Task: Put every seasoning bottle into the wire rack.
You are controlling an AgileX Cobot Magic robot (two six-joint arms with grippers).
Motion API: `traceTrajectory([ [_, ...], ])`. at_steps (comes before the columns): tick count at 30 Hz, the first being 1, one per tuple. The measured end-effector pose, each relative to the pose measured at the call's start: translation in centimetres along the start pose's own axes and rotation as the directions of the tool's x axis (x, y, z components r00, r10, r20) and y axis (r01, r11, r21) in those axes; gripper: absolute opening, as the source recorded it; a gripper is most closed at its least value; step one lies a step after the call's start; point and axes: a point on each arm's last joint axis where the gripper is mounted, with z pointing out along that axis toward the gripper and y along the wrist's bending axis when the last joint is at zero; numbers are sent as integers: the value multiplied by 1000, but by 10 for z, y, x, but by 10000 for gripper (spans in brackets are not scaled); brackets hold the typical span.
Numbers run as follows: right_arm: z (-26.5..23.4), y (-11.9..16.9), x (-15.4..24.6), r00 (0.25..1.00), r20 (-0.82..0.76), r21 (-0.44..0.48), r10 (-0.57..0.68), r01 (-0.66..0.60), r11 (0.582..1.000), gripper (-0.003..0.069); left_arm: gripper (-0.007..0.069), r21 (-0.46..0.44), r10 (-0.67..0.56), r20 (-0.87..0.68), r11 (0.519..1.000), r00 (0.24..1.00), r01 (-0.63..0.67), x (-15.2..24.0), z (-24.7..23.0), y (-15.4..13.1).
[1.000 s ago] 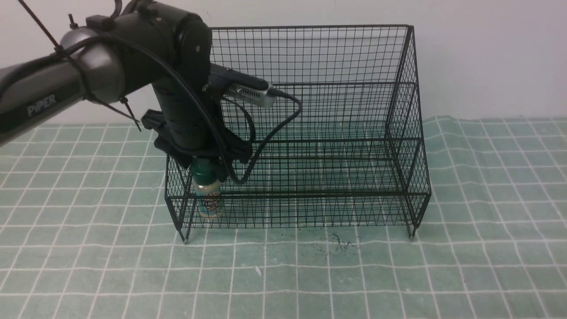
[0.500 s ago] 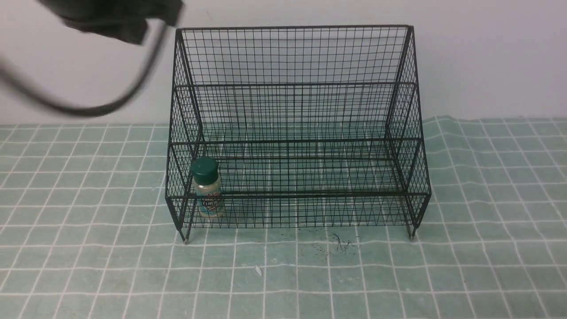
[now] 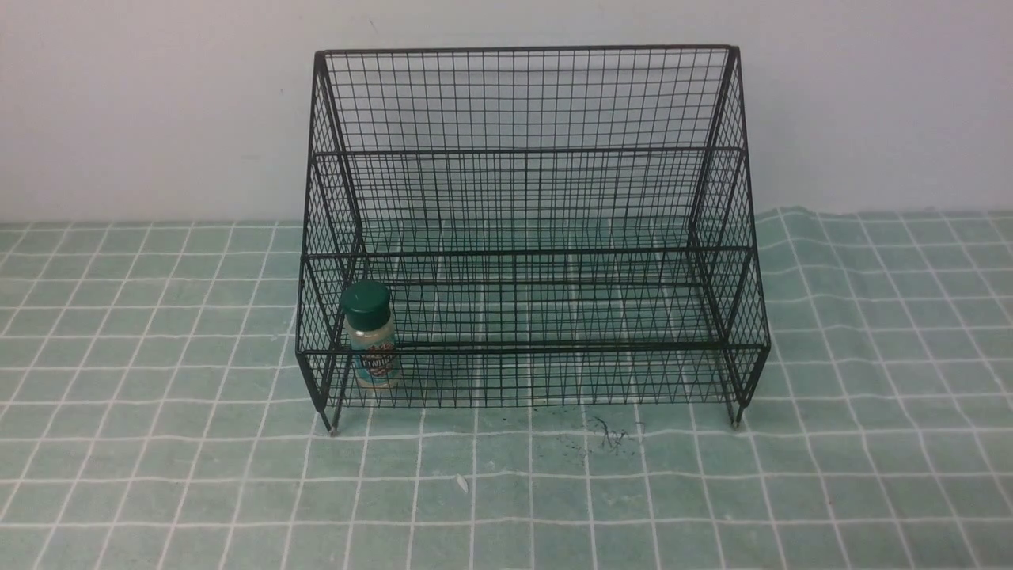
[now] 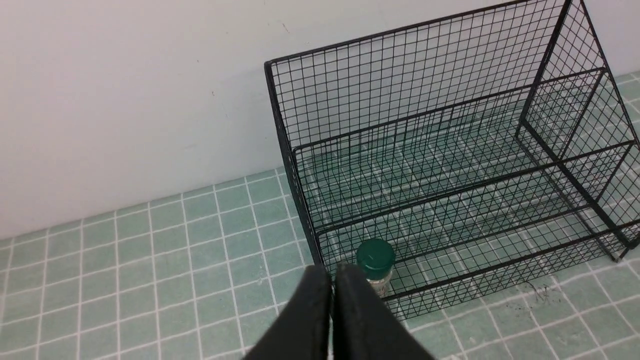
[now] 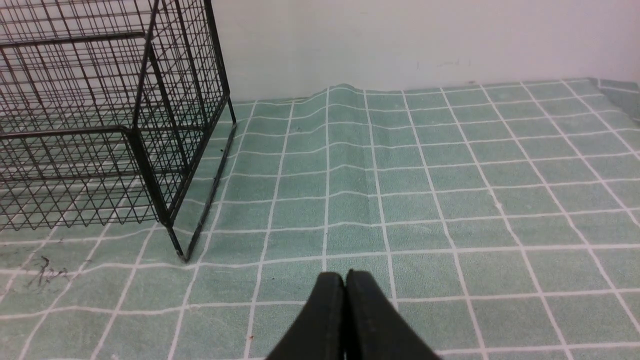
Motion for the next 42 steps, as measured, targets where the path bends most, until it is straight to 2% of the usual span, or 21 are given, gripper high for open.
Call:
traceTrajectory([
  [11,0,0,0,1000,0,0,0,0,1000,-15,-6,0,-13,56,1000,998,13,14,-37,6],
  [16,0,0,0,1000,0,0,0,0,1000,-15,-6,3,-11,128,1000,992,10,38,-41,7],
  [19,0,0,0,1000,0,0,0,0,1000,-15,-6,-10,-21,197,1000,980,23,72,-35,8],
  [24,0,0,0,1000,0,0,0,0,1000,-15,-6,-65,-68,286,994,956,90,152,-7,10],
  [25,0,0,0,1000,0,0,0,0,1000,-15,-6,-83,-76,284,991,956,104,179,7,11],
  [30,0,0,0,1000,0,0,0,0,1000,-15,-6,-130,-89,256,984,963,126,260,42,11],
  [33,0,0,0,1000,0,0,0,0,1000,-15,-6,-134,-93,211,983,973,123,294,58,10],
  [36,0,0,0,1000,0,0,0,0,1000,-15,-6,-136,-99,162,983,982,122,311,68,9],
  [42,0,0,0,1000,1,0,0,0,1000,-15,-6,-125,-117,167,982,979,139,311,68,9],
])
